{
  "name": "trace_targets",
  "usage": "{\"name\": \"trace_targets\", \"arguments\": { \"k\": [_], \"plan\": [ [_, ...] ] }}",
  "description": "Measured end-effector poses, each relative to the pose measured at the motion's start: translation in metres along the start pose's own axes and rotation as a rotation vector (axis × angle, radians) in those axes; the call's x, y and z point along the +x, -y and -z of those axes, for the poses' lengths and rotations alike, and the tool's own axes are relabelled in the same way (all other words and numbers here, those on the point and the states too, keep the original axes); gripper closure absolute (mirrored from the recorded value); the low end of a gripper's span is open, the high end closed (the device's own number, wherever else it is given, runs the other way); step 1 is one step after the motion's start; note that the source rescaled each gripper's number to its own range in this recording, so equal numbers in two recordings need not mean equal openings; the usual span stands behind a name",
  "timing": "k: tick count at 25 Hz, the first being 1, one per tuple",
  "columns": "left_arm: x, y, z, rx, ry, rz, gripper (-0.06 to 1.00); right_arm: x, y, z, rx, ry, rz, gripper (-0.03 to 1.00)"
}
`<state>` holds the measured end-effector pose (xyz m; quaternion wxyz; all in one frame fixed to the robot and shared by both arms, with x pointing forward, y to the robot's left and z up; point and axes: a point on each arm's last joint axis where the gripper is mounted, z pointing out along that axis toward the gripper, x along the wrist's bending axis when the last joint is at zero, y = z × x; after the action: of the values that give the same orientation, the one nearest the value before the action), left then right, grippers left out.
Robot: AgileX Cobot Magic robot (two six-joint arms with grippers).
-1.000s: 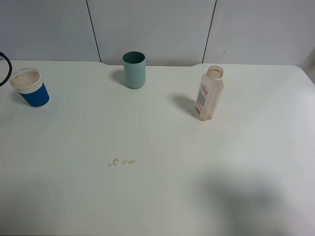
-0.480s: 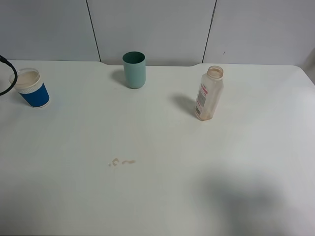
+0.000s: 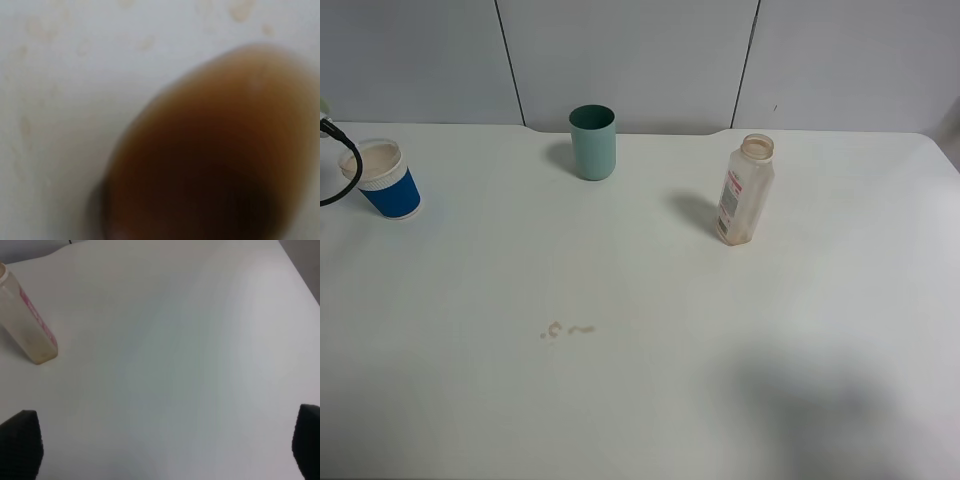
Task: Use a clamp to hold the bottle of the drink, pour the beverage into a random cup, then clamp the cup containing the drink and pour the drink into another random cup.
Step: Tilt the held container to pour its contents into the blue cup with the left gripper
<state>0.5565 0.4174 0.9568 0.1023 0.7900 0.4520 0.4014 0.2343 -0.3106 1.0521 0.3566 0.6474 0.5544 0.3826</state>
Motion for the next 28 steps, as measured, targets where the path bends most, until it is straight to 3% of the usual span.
{"name": "trace_targets", "arguments": {
  "k": [13, 20, 28],
  "plan": [
    [-0.005, -0.002, 0.000, 0.043, 0.005, -0.068, 0.93, 0.000, 0.000, 0.000, 0.000, 0.000, 0.000, -0.03],
    [0.009, -0.013, -0.005, 0.046, -0.037, -0.096, 0.93, 0.000, 0.000, 0.000, 0.000, 0.000, 0.000, -0.03],
    [0.001, -0.024, -0.012, 0.046, -0.019, -0.164, 0.93, 0.000, 0.000, 0.000, 0.000, 0.000, 0.000, -0.03]
  ]
}}
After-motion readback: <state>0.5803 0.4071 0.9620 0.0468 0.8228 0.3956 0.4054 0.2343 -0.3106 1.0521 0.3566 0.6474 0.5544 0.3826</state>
